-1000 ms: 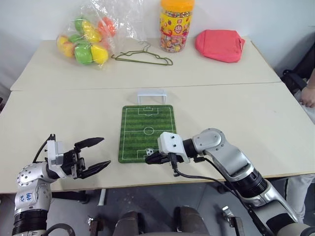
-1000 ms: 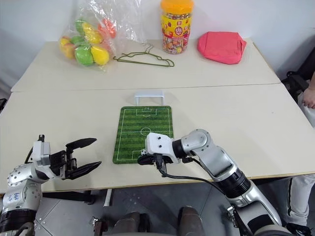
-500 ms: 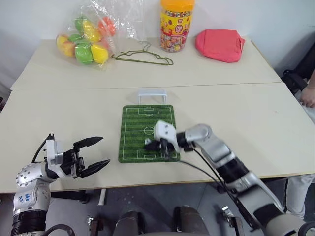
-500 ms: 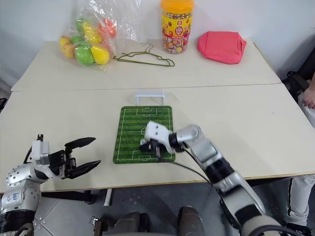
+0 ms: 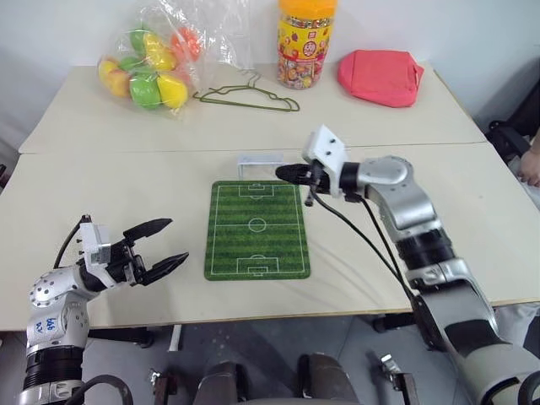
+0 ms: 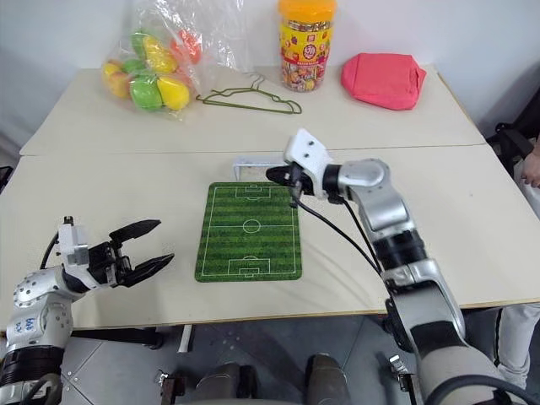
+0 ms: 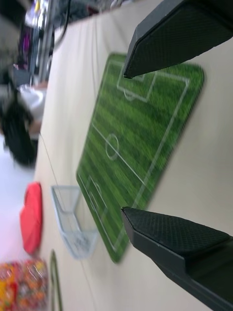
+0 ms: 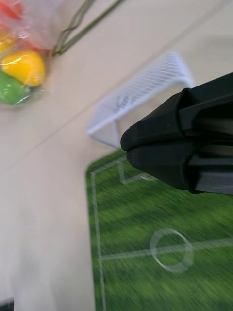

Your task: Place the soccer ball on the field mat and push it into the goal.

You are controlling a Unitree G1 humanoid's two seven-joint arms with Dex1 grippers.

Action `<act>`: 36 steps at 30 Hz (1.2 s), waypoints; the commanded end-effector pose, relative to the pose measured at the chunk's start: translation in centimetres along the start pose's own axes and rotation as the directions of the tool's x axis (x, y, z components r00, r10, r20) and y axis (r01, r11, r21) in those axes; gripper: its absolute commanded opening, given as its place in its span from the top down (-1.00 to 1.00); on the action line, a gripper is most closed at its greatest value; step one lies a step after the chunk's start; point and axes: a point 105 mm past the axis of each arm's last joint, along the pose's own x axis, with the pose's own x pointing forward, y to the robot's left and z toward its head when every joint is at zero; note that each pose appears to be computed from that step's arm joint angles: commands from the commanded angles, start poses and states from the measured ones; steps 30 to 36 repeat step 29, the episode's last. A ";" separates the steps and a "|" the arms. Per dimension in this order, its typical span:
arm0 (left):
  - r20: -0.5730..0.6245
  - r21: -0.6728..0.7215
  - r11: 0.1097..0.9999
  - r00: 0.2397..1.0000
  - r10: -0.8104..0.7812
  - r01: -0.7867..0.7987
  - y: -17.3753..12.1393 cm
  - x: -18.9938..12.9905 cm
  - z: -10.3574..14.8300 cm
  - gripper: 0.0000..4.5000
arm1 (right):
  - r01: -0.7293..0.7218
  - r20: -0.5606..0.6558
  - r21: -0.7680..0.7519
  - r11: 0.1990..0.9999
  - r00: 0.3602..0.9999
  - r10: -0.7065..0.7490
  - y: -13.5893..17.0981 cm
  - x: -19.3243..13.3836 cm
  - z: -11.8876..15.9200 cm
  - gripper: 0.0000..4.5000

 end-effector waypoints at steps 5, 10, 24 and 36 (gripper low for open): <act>-0.016 0.038 0.980 0.980 0.198 -0.198 2.4 -1.7 1.3 -1.00 | -0.142 -0.028 0.091 0.986 0.989 0.145 2.4 -5.8 -2.1 0.43; 0.028 0.020 0.969 0.969 0.246 -0.247 2.9 -3.0 2.5 -1.00 | -0.090 -0.040 0.124 0.988 0.995 0.096 1.4 -10.1 -5.1 -0.32; 0.031 0.038 0.960 0.961 0.275 -0.276 1.8 -7.4 3.6 -1.00 | 0.097 -0.023 0.198 0.975 0.995 -0.094 0.2 -17.8 -9.2 -0.99; -0.032 -0.015 0.952 0.952 0.306 -0.306 1.5 -7.9 2.7 -1.00 | 0.142 -0.027 0.196 0.970 0.990 -0.139 0.9 -17.8 -9.1 -0.99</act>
